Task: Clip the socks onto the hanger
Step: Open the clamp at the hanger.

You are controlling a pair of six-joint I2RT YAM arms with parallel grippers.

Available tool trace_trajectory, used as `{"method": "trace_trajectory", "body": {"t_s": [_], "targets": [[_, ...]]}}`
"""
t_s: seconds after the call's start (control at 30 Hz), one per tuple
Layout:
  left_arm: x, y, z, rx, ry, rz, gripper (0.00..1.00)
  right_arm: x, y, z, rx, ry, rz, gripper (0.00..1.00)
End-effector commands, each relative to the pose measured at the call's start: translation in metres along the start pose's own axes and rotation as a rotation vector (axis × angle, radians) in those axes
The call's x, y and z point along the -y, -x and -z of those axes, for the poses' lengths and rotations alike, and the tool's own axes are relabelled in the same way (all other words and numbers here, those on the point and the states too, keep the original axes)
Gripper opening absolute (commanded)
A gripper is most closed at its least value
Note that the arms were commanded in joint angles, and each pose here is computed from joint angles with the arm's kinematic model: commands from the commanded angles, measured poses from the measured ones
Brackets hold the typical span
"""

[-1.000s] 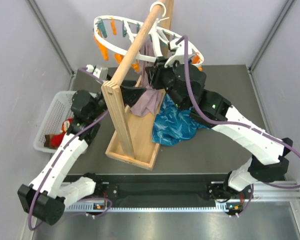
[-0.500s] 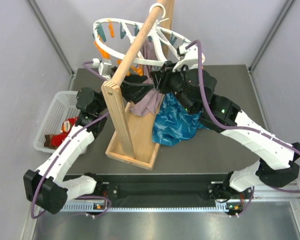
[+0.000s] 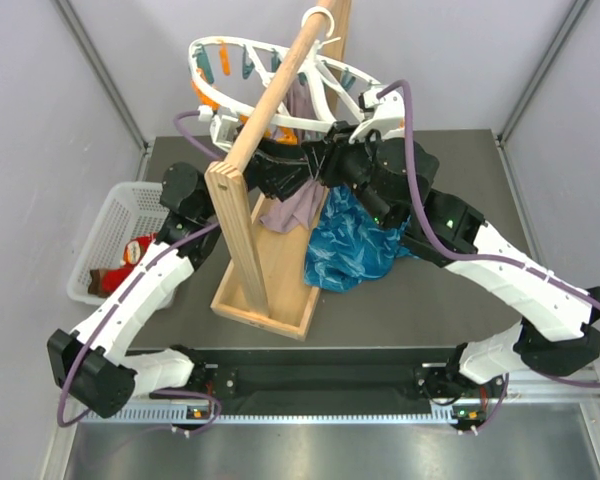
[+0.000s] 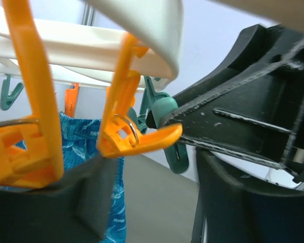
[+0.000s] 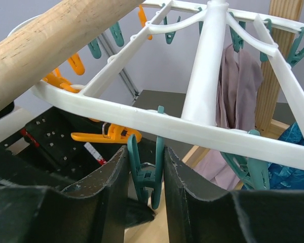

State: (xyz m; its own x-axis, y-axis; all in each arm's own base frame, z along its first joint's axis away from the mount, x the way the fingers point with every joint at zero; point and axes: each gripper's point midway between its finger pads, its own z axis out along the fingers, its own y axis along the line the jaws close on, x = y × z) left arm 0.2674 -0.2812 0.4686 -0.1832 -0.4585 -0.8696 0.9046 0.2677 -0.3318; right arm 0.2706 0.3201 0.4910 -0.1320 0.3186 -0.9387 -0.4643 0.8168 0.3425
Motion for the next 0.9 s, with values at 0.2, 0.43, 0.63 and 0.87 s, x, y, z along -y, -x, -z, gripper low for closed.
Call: {"method": "trace_trajectory", "body": {"t_s": [0.2,0.43,0.63,0.87], "targets": [[0.011,0.007,-0.019,-0.008,0.060,-0.153,0.30,-0.001,0.016,0.010,0.017,0.020,-0.062,0.01],[0.005,0.009,-0.013,-0.014,0.127,-0.248,0.04,0.002,0.012,0.005,-0.045,-0.030,-0.038,0.33],[-0.002,0.002,-0.011,-0.038,0.148,-0.268,0.00,-0.001,0.006,-0.003,-0.069,-0.047,-0.031,0.46],[-0.005,0.001,-0.009,-0.050,0.162,-0.294,0.00,-0.001,0.008,-0.012,-0.059,-0.075,-0.025,0.57]]}}
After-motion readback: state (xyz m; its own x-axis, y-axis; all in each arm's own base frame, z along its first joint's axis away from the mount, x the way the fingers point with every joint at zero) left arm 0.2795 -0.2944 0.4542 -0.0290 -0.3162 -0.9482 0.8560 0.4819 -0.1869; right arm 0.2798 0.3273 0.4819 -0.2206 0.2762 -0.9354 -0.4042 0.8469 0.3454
